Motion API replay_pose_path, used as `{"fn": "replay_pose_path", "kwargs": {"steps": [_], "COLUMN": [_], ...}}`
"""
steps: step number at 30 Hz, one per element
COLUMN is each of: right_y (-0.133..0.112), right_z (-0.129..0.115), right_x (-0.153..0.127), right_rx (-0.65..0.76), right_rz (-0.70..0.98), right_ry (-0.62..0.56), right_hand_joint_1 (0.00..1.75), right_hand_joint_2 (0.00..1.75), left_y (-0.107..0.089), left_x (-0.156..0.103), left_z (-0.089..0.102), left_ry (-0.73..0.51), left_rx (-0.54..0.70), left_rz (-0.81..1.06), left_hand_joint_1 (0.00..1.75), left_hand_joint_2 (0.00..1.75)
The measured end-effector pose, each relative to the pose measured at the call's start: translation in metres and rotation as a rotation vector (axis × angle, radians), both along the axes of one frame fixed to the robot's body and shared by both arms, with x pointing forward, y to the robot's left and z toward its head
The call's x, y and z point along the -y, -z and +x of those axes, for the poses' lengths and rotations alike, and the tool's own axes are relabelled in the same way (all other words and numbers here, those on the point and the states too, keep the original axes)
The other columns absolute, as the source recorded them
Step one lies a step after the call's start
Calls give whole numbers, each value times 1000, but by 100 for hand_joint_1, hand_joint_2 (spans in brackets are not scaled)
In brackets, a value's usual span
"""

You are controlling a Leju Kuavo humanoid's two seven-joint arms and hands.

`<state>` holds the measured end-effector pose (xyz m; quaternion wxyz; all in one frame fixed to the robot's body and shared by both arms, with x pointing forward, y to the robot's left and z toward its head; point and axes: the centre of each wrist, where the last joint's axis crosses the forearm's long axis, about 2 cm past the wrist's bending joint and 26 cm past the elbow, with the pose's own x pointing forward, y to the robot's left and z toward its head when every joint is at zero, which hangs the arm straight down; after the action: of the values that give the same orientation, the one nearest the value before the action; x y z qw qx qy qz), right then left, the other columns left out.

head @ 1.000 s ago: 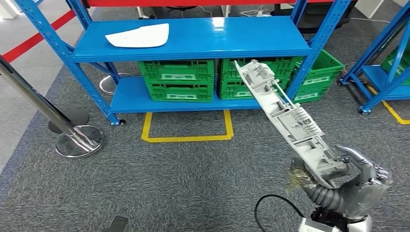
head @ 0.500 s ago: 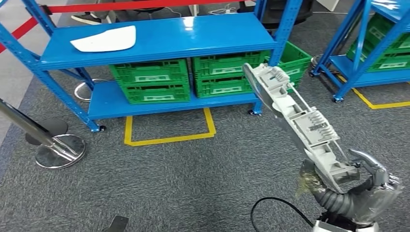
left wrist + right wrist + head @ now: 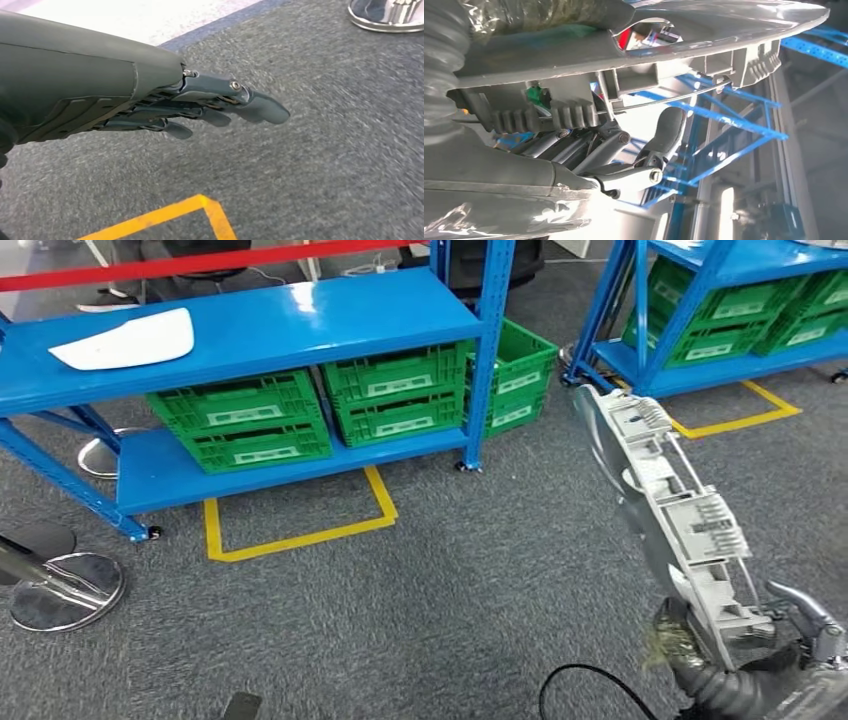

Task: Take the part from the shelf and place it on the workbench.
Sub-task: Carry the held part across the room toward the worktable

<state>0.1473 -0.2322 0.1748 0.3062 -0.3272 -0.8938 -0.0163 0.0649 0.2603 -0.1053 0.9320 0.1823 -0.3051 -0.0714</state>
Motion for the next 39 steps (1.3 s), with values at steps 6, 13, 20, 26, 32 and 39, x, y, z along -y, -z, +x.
{"fn": "replay_pose_path", "kwargs": {"steps": [6,13,20,26,32,39], "right_y": [1,2,3,3,3,3], "right_z": [-4,-4,-4,-4,-4,-3], "right_x": [2,4,4,5,6,6], "right_rx": [-4,-8,-8,-9,-10,-8], "right_rz": [13,21,32,33,33,31], "right_ry": [15,28,41,47,51,51], "right_hand_joint_1": [175,175,175,175,175,175], "right_hand_joint_2": [175,175,175,175,175,175], "left_y": [1,0,0,1,1,1], "left_x": [0,0,0,-2,-3,-2], "left_z": [-4,-1,-3,-5,-3,-4], "left_ry": [-3,-5,-8,-7,-7,-8], "left_rx": [-4,0,-1,1,6,4], "left_rz": [0,0,1,4,5,4], "left_hand_joint_1": [0,0,0,0,0,0], "left_hand_joint_2": [175,175,175,175,175,175]}}
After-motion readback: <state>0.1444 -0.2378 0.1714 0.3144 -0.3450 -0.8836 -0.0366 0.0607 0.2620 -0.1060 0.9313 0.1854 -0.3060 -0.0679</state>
